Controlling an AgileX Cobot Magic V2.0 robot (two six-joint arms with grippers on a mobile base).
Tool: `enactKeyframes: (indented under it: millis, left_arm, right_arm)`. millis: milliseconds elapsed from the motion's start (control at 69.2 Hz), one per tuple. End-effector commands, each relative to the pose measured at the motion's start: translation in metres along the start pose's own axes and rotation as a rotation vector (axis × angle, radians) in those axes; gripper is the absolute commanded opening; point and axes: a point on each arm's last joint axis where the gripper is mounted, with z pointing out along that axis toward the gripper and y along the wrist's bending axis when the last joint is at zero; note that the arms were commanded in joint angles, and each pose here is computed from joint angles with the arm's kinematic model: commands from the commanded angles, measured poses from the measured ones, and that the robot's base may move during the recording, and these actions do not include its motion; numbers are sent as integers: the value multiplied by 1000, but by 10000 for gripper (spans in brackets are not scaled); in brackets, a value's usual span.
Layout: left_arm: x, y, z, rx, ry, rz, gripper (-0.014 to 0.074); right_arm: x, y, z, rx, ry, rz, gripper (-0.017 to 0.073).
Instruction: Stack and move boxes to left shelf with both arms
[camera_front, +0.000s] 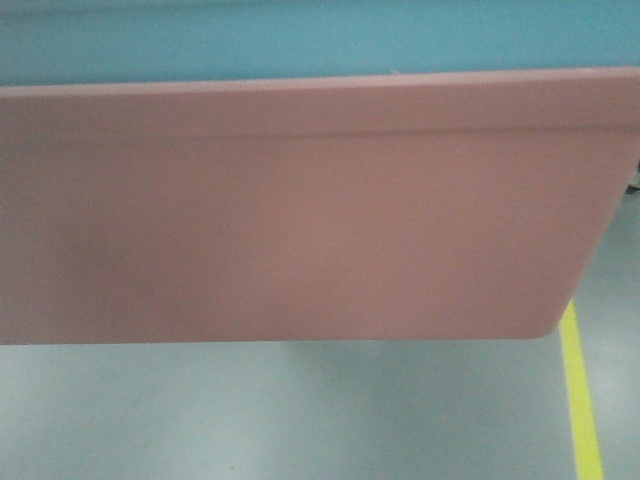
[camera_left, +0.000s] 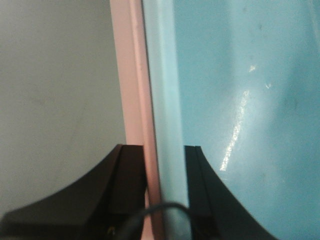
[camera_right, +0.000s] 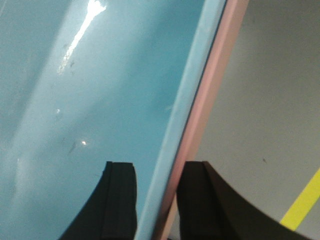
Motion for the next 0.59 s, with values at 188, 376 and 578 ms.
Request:
enactKeyframes:
  millis: [188,376,578]
  left_arm:
    - [-17,-7,-19,46,-161,33,-3]
    - [-17,-7,-19,46,-161,33,-3]
    - [-17,-7,-19,46,-161,33,-3]
  right_arm:
    - [-16,2,-21,-10,-151,-104,55]
    - [-16,2,-21,-10,-151,-104,55]
    - [-16,2,-21,-10,-151,-104,55]
